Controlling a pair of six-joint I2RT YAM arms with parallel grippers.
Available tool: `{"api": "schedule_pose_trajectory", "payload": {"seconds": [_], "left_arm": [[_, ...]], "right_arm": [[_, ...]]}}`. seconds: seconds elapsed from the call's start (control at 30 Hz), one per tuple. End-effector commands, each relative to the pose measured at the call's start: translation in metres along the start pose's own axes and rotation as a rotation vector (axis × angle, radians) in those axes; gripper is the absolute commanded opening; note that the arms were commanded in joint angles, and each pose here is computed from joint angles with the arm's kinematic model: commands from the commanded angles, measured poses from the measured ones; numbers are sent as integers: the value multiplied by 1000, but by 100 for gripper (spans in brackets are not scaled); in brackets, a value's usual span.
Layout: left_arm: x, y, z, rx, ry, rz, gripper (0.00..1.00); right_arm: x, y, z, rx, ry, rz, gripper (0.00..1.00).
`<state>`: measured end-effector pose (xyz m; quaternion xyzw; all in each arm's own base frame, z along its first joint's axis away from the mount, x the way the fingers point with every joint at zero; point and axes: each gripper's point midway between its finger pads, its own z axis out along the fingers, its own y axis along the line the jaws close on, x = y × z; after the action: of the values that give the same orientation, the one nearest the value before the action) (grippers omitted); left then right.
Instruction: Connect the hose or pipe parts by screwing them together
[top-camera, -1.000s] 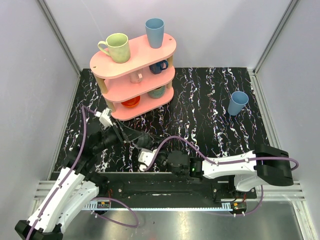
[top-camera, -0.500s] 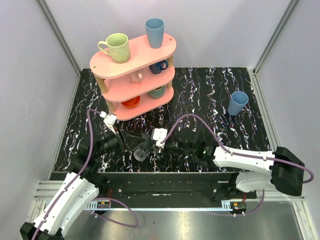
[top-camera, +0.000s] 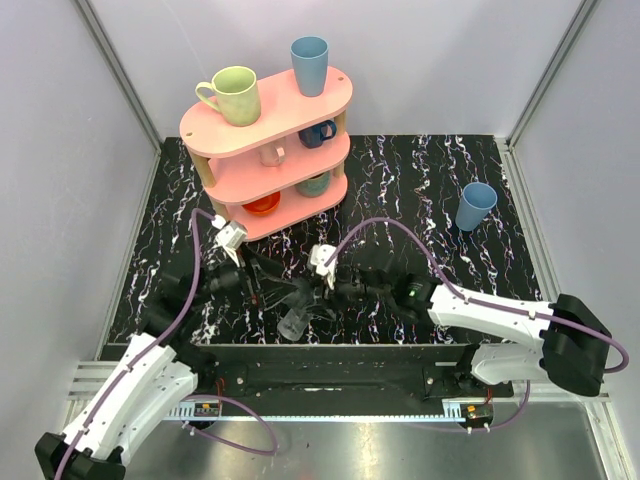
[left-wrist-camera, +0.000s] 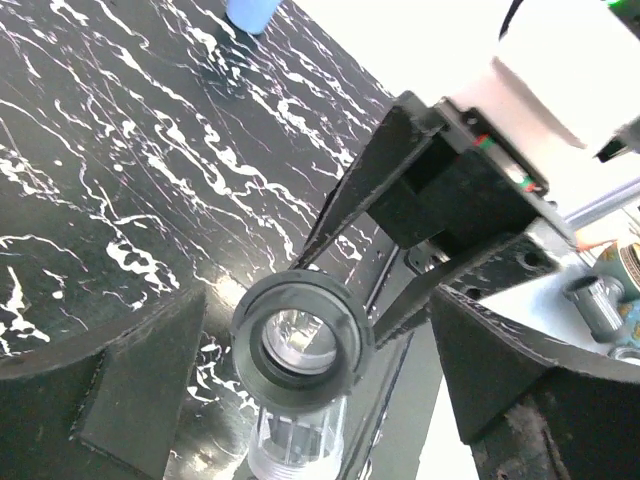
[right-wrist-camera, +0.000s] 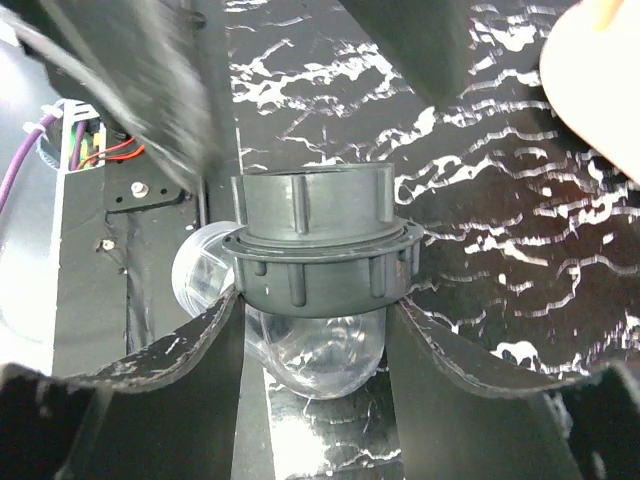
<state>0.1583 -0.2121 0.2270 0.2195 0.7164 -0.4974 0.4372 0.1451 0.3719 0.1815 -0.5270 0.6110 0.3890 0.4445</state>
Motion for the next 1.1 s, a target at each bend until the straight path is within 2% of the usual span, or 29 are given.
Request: {"api": "schedule_pose_trajectory", "payload": {"seconds": [0.0, 0.13, 0.3, 0.37, 0.5, 0.67, 0.87, 0.93, 1.07], "left_arm": [[-27, 0, -8, -83, -63, 70, 99], [-35, 26, -15, -243, -106, 94, 99], [-37, 51, -28, -390, -159, 141, 99], [-36, 55, -36, -427, -170, 166, 99], [-30, 62, -44, -480, -164, 175, 99], [-28, 56, -40, -439, -154, 163, 99], [-27, 55, -41, -437, -158, 168, 99], [-25, 57, -39, -440, -150, 154, 99], [-19, 57, -33, -418, -108, 132, 99]], "right_arm": [[-22, -27, -10, 85, -34, 159, 0], [-7, -51, -15, 178, -3, 266, 0], [43, -128, -38, 566, 139, 440, 0], [64, -143, -47, 633, 188, 535, 0], [91, -167, -67, 738, 206, 655, 2], [126, -195, -88, 854, 242, 793, 16], [150, -206, -104, 958, 277, 842, 23], [154, -210, -109, 992, 281, 850, 32], [160, -210, -109, 1013, 283, 884, 41]]}}
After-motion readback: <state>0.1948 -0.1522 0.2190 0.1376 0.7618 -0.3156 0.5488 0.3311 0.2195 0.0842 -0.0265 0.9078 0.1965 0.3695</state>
